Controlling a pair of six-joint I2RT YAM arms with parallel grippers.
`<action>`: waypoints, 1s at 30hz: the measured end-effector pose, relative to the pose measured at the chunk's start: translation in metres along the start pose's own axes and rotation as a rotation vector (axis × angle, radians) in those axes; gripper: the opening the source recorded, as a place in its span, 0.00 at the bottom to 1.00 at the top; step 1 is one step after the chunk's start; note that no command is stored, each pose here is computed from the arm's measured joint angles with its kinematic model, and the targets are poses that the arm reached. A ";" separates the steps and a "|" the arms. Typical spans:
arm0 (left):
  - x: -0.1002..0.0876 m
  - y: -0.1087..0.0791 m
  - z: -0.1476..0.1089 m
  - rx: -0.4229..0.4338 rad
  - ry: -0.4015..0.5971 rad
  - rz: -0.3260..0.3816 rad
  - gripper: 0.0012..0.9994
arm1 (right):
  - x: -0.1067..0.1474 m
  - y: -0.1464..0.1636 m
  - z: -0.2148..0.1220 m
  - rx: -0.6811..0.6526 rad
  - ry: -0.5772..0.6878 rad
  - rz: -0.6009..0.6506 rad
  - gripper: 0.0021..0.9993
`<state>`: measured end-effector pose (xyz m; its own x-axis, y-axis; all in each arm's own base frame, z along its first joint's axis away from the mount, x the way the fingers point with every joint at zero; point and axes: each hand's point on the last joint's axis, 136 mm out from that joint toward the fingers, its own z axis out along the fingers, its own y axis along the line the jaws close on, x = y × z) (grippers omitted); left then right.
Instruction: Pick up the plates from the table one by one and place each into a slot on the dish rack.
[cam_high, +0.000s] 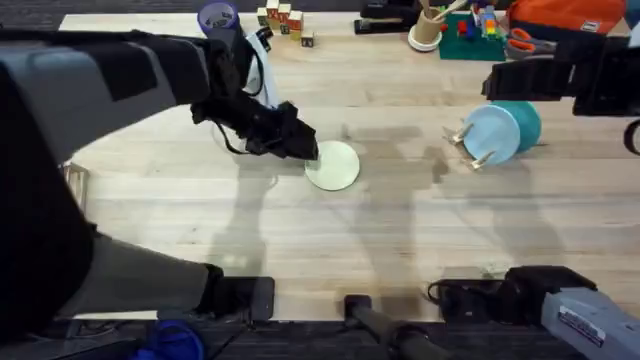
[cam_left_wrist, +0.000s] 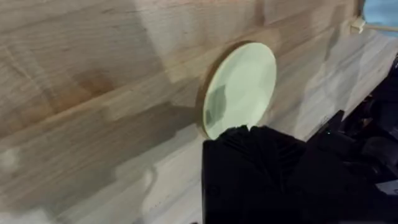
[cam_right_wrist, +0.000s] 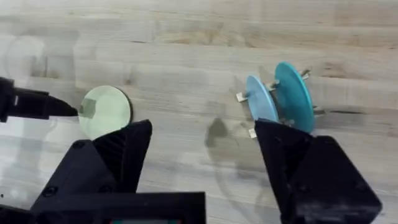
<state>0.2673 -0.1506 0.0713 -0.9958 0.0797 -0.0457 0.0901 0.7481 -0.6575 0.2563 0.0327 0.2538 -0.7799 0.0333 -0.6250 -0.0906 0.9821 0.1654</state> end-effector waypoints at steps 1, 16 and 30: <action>0.000 0.002 0.002 0.000 0.005 -0.002 0.04 | 0.000 0.000 0.000 0.000 0.000 0.000 1.00; -0.007 0.017 0.019 -0.004 0.004 0.013 0.04 | 0.000 0.000 0.000 0.000 0.000 0.000 0.99; 0.003 0.020 0.033 0.057 0.024 -0.012 0.04 | 0.000 0.000 0.000 0.000 0.000 0.000 1.00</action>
<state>0.2652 -0.1571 0.0334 -0.9960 0.0868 -0.0198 0.0758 0.7104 -0.6997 0.2563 0.0327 0.2538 -0.7798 0.0333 -0.6251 -0.0907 0.9821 0.1654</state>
